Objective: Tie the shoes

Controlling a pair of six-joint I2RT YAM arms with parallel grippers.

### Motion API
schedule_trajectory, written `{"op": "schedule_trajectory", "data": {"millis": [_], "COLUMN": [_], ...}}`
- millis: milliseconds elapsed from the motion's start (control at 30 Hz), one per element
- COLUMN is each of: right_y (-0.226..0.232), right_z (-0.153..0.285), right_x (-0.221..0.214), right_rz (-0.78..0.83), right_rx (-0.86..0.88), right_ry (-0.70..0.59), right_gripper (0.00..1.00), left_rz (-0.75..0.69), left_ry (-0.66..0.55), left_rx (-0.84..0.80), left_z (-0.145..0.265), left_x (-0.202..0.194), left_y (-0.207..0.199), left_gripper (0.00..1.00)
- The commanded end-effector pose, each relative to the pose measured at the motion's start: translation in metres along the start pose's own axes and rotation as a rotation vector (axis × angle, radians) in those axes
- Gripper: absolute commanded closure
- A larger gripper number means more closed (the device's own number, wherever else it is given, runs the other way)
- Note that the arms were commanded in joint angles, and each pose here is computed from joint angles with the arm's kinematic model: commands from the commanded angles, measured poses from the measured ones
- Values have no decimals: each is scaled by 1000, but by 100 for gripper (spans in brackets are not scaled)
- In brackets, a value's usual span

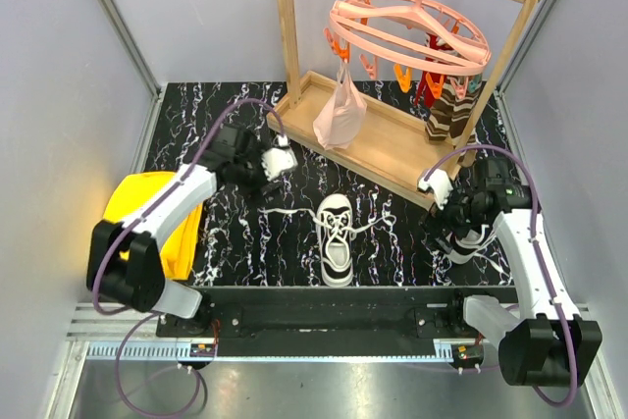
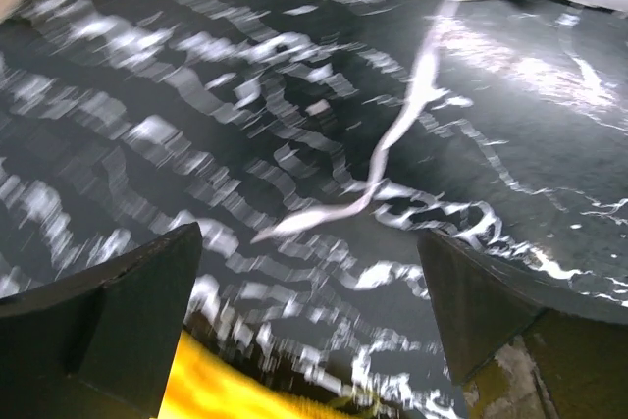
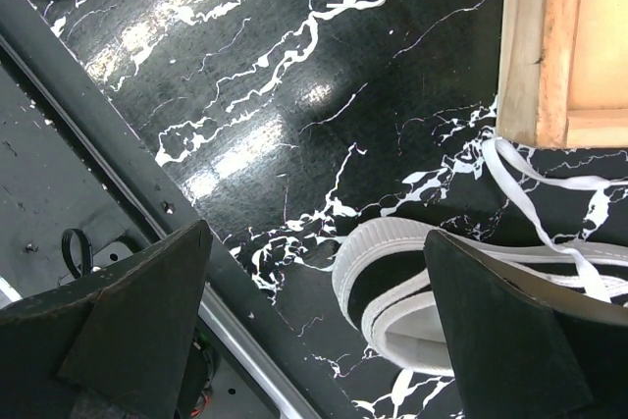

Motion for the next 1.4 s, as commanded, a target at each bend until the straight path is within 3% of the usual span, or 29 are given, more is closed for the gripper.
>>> {"op": "schedule_trajectory", "data": {"millis": [0, 167, 367, 600, 733, 800, 900, 1000, 1233, 1367], "right_y": [-1, -3, -7, -2, 3, 3, 0, -10, -33, -39], "right_z": [-4, -8, -15, -31, -47, -57, -72, -91, -126, -144], "right_x": [2, 0, 5, 20, 34, 45, 56, 61, 67, 68], "right_rz": [43, 61, 65, 113, 157, 197, 220, 230, 245, 272], "right_rx": [12, 17, 21, 42, 44, 43, 59, 61, 57, 51], "right_ry": [-2, 11, 6, 14, 15, 10, 23, 53, 121, 146], "right_gripper": [0, 0, 0, 0, 0, 0, 3, 13, 30, 32], "left_rz": [-138, -220, -287, -328, -309, -276, -206, -170, -153, -166], "left_ry": [-62, -42, 50, 121, 131, 75, -27, -113, -196, -194], "left_rx": [-99, -208, -257, -327, -335, -316, -275, -260, -232, -231], "left_z": [-37, -72, -92, -108, -104, -90, -67, -49, -34, -33], "left_x": [20, 18, -5, -31, -35, -20, 1, 18, 23, 20], "left_y": [-5, -23, -30, -45, -50, -48, -47, -54, -72, -78], "left_gripper": [1, 23, 33, 57, 86, 92, 95, 98, 100, 100]}}
Point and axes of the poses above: each gripper's point midway between its finger pads, its own z axis back along the fingers, its own y axis along the line the jaws close on, x = y × z, the point moved 2 cm from there along z, back along the fingers, and after that the axes turned 11 degrees about -z, right-handed, at the moved point
